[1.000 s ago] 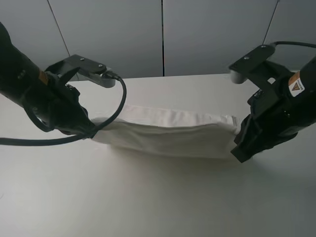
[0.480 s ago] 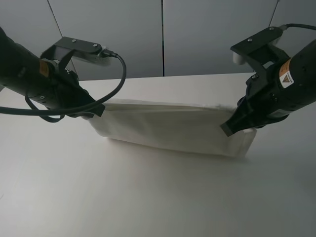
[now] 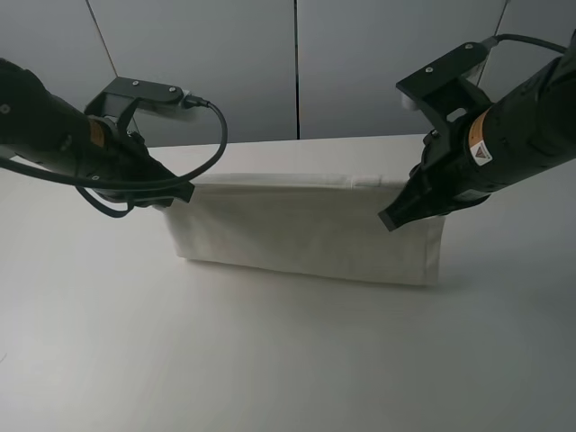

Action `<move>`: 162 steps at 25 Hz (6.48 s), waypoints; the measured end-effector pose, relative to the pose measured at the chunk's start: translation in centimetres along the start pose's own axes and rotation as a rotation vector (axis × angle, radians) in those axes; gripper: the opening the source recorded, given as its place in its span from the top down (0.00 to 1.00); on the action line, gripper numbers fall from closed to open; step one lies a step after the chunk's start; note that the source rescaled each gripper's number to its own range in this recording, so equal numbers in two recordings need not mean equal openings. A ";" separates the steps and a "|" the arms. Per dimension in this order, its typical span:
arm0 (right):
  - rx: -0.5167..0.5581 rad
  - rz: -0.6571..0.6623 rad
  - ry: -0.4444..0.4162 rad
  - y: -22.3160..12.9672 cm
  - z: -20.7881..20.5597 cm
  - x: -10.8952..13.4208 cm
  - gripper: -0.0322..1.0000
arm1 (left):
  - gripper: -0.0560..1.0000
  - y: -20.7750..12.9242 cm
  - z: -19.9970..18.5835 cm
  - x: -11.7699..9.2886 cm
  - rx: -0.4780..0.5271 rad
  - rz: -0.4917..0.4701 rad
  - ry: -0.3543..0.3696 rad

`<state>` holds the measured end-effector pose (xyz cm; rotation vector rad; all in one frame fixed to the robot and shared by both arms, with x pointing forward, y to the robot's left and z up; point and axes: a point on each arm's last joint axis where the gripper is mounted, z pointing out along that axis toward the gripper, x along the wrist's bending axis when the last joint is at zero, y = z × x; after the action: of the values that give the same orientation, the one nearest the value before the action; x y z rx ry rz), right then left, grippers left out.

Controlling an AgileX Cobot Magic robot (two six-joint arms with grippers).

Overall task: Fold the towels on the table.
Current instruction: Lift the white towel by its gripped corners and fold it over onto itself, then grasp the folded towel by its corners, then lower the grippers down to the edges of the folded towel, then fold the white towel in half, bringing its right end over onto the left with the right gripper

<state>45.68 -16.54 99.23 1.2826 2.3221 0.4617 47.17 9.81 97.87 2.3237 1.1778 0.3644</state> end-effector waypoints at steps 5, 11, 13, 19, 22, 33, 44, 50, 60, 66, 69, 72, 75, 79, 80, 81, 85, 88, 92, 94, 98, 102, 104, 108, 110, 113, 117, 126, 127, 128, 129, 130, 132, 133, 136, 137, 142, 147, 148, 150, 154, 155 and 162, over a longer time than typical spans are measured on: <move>0.015 0.034 -0.023 0.1 1.7 0.2 0.97 | 0.95 0.4 0.1 0.3 -0.047 0.024 0.005; 0.012 0.112 -0.051 0.2 3.0 0.3 0.95 | 0.88 0.5 1.2 0.2 -0.063 0.061 0.006; 0.008 0.123 -0.059 0.2 3.1 0.3 0.79 | 0.67 0.4 1.6 0.3 -0.054 0.065 0.011; 0.008 0.223 -0.101 0.1 3.1 -0.1 0.02 | 0.02 0.5 2.1 1.5 -0.060 0.008 0.043; 0.018 0.223 -0.125 0.0 3.1 -0.3 0.00 | 0.02 0.5 2.1 1.9 -0.057 0.003 0.057; 0.061 0.367 -0.098 -0.3 3.1 -0.2 0.00 | 0.02 0.8 2.1 3.0 -0.019 -0.079 0.095; 0.194 0.577 0.017 1.8 3.2 -4.5 0.00 | 0.02 6.4 5.0 6.2 0.152 -0.146 0.073; 0.378 0.564 0.041 1.8 6.3 -4.2 0.00 | 0.02 7.5 8.2 6.1 0.282 -0.114 0.030; 0.457 0.608 0.068 1.4 9.3 -3.6 0.00 | 0.02 5.5 12.4 6.1 0.388 -0.098 0.025; 0.437 0.612 0.072 1.6 10.2 -3.5 0.00 | 0.02 5.3 13.3 6.0 0.380 -0.061 0.005; 0.445 0.609 0.071 1.6 10.7 -3.4 0.00 | 0.02 4.9 14.2 5.8 0.398 -0.067 -0.015; 0.431 0.611 0.073 1.8 11.1 -3.4 0.00 | 0.02 4.5 14.9 5.8 0.412 -0.069 -0.019; 0.438 0.636 0.071 1.5 11.8 -3.7 0.00 | 0.02 4.4 15.2 5.7 0.415 -0.061 -0.022; 0.480 0.689 0.069 0.8 12.9 -4.3 0.00 | 0.02 4.5 15.2 5.7 0.413 -0.052 -0.026; 0.489 0.696 0.070 0.6 13.1 -4.3 0.00 | 0.02 4.5 15.2 5.7 0.413 -0.052 -0.026; 0.492 0.705 0.072 0.5 13.3 -4.3 0.00 | 0.02 4.5 15.2 5.7 0.412 -0.052 -0.026; 0.513 0.729 0.081 0.2 14.2 -4.0 0.00 | 0.01 4.5 15.2 5.7 0.413 -0.050 -0.026; 0.543 0.730 0.080 -0.3 15.0 -3.7 0.00 | 0.01 4.5 15.2 5.7 0.412 -0.050 -0.026; 0.551 0.730 0.081 -0.5 15.4 -3.6 0.00 | 0.01 4.5 15.2 5.7 0.411 -0.051 -0.027; 0.549 0.724 0.082 -0.4 15.4 -3.6 0.00 | 0.01 4.5 15.2 5.7 0.411 -0.051 -0.027; 0.542 0.717 0.085 -0.4 15.4 -3.6 0.06 | 0.01 4.5 15.2 5.7 0.411 -0.051 -0.027; 0.519 0.724 0.107 -0.2 15.6 -3.5 0.59 | 0.01 4.5 15.2 5.7 0.411 -0.052 -0.027; 0.512 0.730 0.120 -0.1 15.6 -3.4 0.91 | 0.01 4.5 15.2 5.7 0.411 -0.057 -0.030; 0.501 0.700 0.154 0.1 15.6 -3.2 0.94 | 0.01 4.5 15.2 5.7 0.411 -0.058 -0.031; 0.497 0.688 0.171 0.1 15.6 -3.1 0.94 | 0.01 4.5 15.2 5.7 0.411 -0.058 -0.031; 0.494 0.682 0.191 0.2 15.6 -3.0 0.94 | 0.01 4.5 15.2 5.7 0.411 -0.058 -0.031; 0.510 0.678 0.239 0.2 15.5 -2.6 0.94 | 0.01 4.5 15.2 5.7 0.412 -0.057 -0.030; 0.389 0.680 0.278 2.5 11.4 -3.4 0.94 | 0.01 4.5 15.2 5.7 0.412 -0.055 -0.029; 0.376 0.684 0.283 2.8 10.8 -3.4 0.94 | 0.01 4.5 15.2 5.7 0.412 -0.055 -0.029; 0.364 0.691 0.291 3.0 10.3 -3.5 0.94 | 0.01 4.5 15.2 5.7 0.412 -0.055 -0.029; 0.353 0.703 0.300 3.2 10.0 -3.5 0.94 | 0.01 4.5 15.2 5.7 0.412 -0.055 -0.029; 0.348 0.714 0.314 3.4 9.6 -3.4 0.94 | 0.01 4.5 15.2 5.7 0.412 -0.055 -0.029; 0.332 0.734 0.352 3.7 9.1 -3.2 0.94 | 0.01 4.5 15.2 5.7 0.412 -0.055 -0.029; 0.326 0.746 0.379 3.9 9.0 -3.1 0.94 | 0.01 4.5 15.2 5.7 0.412 -0.055 -0.029; 0.295 0.780 0.468 4.6 8.7 -2.5 0.94 | 0.01 4.5 15.2 5.7 0.412 -0.055 -0.029; 0.279 0.790 0.503 4.8 8.6 -2.3 0.94 | 0.01 4.5 15.2 5.7 0.412 -0.055 -0.029; 0.189 0.857 0.642 6.2 8.2 -1.7 0.94 | 0.01 4.5 15.2 5.7 0.412 -0.055 -0.029; 0.096 0.883 0.745 7.5 7.6 -0.6 0.94 | 0.01 4.5 15.2 5.7 0.412 -0.053 -0.030; 0.084 0.881 0.758 7.7 7.5 -0.2 0.94 | 0.01 4.5 15.2 5.7 0.412 -0.053 -0.030; 0.057 0.862 0.771 8.5 7.2 0.4 0.94 | 0.01 4.5 15.2 5.7 0.412 -0.053 -0.030; 0.020 0.836 0.797 10.2 7.0 1.0 0.94 | 0.01 4.5 15.2 5.7 0.412 -0.053 -0.030; 0.023 0.830 0.808 10.5 7.1 1.2 0.94 | 0.01 4.5 15.2 5.7 0.412 -0.053 -0.030; 0.062 0.796 0.865 12.3 9.2 3.6 0.94 | 0.01 4.5 15.2 5.7 0.412 -0.053 -0.030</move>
<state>57.53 -6.50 96.69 2.3802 2.3066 1.4414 60.41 7.35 87.66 2.6237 1.4038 0.0696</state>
